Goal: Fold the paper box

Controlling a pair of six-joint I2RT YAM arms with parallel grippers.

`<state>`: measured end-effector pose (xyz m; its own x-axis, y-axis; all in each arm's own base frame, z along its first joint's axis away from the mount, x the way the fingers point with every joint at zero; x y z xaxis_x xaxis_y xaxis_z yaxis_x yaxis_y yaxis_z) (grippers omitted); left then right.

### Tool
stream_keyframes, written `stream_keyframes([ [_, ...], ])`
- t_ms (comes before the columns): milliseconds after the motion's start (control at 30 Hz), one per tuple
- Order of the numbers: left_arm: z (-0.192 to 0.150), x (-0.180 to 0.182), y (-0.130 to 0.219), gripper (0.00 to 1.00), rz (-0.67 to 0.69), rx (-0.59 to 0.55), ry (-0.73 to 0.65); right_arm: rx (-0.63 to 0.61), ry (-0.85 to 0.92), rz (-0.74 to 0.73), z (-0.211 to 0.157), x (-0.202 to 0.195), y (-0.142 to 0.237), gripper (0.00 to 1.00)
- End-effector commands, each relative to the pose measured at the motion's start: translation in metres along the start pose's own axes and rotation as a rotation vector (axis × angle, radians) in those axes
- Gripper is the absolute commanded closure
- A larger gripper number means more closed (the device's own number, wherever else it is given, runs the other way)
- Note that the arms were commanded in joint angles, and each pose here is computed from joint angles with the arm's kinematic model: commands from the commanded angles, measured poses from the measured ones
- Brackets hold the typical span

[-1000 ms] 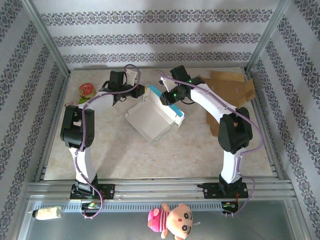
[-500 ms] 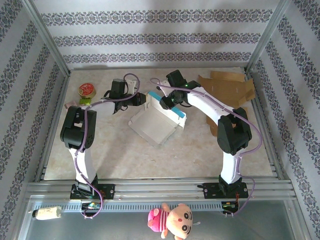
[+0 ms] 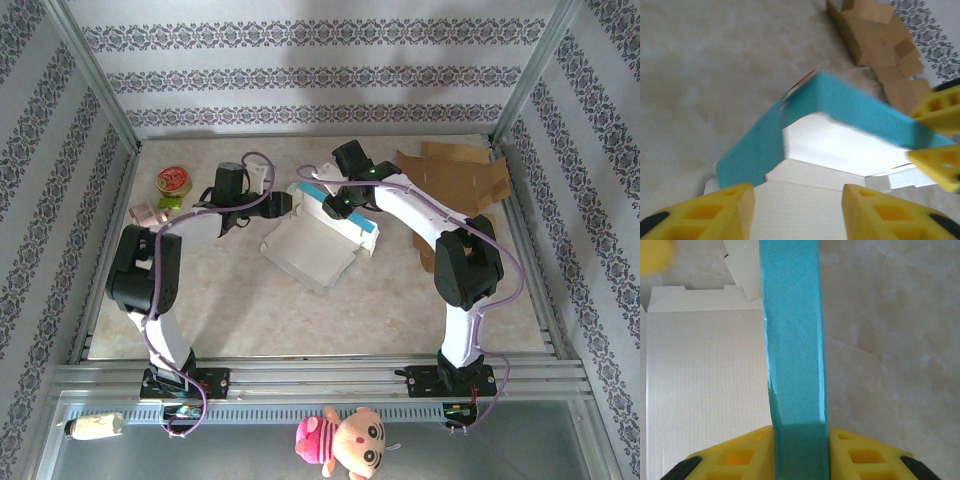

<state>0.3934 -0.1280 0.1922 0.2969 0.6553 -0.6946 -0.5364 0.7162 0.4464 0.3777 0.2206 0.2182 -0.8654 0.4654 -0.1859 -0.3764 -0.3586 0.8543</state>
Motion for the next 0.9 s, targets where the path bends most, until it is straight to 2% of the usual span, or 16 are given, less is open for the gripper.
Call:
stream_keyframes([
  [0, 0.014, -0.019, 0.031, 0.46, 0.016, -0.065, -0.157, 0.051, 0.049, 0.026, -0.004, 0.007, -0.005, 0.7],
  [100, 0.022, -0.024, 0.051, 0.45, 0.09, -0.123, -0.3, 0.041, 0.057, 0.046, -0.002, 0.008, -0.004, 0.7],
  [167, 0.024, -0.019, 0.053, 0.44, 0.163, -0.113, -0.447, 0.038, 0.066, 0.067, -0.003, 0.011, -0.005, 0.7],
  [233, 0.028, -0.008, 0.051, 0.44, 0.225, -0.059, -0.556, 0.035, 0.071, 0.072, -0.002, 0.011, -0.004, 0.7],
  [367, 0.043, 0.017, 0.043, 0.42, 0.227, 0.069, -0.61, 0.04, 0.083, 0.096, -0.005, 0.014, -0.001, 0.69],
  [500, 0.041, 0.032, 0.029, 0.4, 0.218, 0.236, -0.665, 0.024, 0.075, 0.137, -0.006, 0.018, -0.001, 0.69],
  [567, 0.037, 0.041, 0.021, 0.39, 0.184, 0.31, -0.676, 0.021, 0.068, 0.151, -0.007, 0.019, -0.003, 0.69],
  [667, 0.037, 0.042, 0.009, 0.38, 0.057, 0.366, -0.7, 0.022, 0.07, 0.172, -0.008, 0.021, -0.007, 0.69],
  [867, 0.035, 0.035, -0.002, 0.39, -0.124, 0.325, -0.785, -0.002, 0.064, 0.202, -0.007, 0.023, -0.003, 0.69],
])
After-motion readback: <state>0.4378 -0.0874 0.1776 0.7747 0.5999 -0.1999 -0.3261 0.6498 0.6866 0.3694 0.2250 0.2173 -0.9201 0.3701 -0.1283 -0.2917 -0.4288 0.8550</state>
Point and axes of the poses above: each hand's point on the last joint's axis, 136 mm out from that joint toward the fingers, its own y axis back along the fingers, its own x axis along the line the jaws close on, z = x × y, the point moved 10 cm from there along y, back along the fingers, and after that the axes turned 15 degrees about y, right-handed, at the moved point
